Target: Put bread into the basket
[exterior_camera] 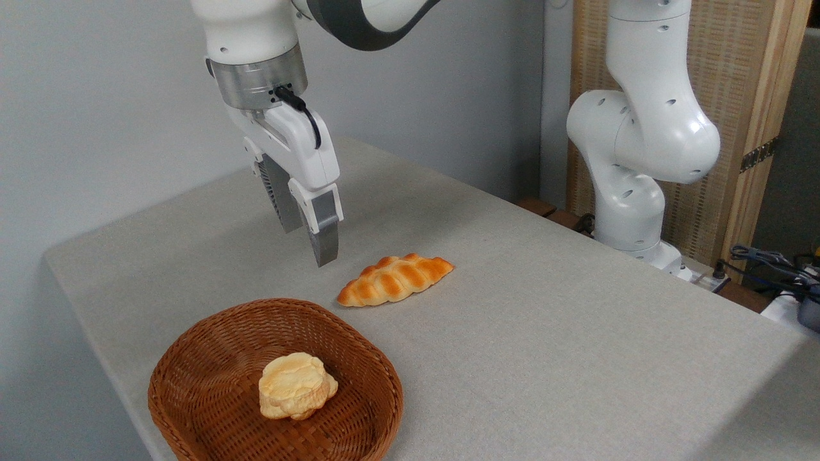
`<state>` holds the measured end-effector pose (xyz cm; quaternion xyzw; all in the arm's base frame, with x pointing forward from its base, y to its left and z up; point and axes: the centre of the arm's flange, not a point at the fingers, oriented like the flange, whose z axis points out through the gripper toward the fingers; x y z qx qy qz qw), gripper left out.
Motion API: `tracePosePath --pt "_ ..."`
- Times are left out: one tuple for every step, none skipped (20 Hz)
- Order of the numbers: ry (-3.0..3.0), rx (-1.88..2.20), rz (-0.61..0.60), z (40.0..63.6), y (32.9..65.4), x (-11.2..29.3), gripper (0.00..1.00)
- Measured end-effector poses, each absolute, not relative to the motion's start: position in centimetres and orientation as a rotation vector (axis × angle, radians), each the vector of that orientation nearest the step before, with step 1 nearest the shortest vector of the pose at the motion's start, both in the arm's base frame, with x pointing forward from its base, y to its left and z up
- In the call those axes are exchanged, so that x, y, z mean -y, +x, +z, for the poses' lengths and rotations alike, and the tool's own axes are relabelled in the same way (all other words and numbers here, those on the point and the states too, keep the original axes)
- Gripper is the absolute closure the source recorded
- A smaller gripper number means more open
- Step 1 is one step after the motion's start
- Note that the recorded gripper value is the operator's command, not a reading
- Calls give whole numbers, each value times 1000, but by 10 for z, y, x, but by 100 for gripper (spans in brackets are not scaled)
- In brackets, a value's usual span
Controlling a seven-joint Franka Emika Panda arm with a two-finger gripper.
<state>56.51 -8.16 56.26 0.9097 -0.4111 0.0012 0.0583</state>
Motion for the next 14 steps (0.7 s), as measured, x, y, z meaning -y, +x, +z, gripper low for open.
tracePosePath --pt "2758 1244 7 564 565 81 0" --pt "2760 1242 10 565 565 80 0" --pt "2762 1239 13 565 566 78 0" --pt "2765 1234 15 566 566 76 0" --pt "2767 1230 19 567 566 74 0" --pt "2769 1226 22 568 567 73 0" --pt "2771 1225 23 569 567 72 0" --pt "2771 1224 24 569 567 72 0" --pt "2771 1224 24 569 567 72 0" --pt "2772 1224 25 569 567 72 0" --pt "2772 1223 26 569 567 71 0" --pt "2772 1222 26 570 567 71 0" --pt "2773 1221 27 570 567 71 0" --pt "2773 1221 27 570 567 70 0"
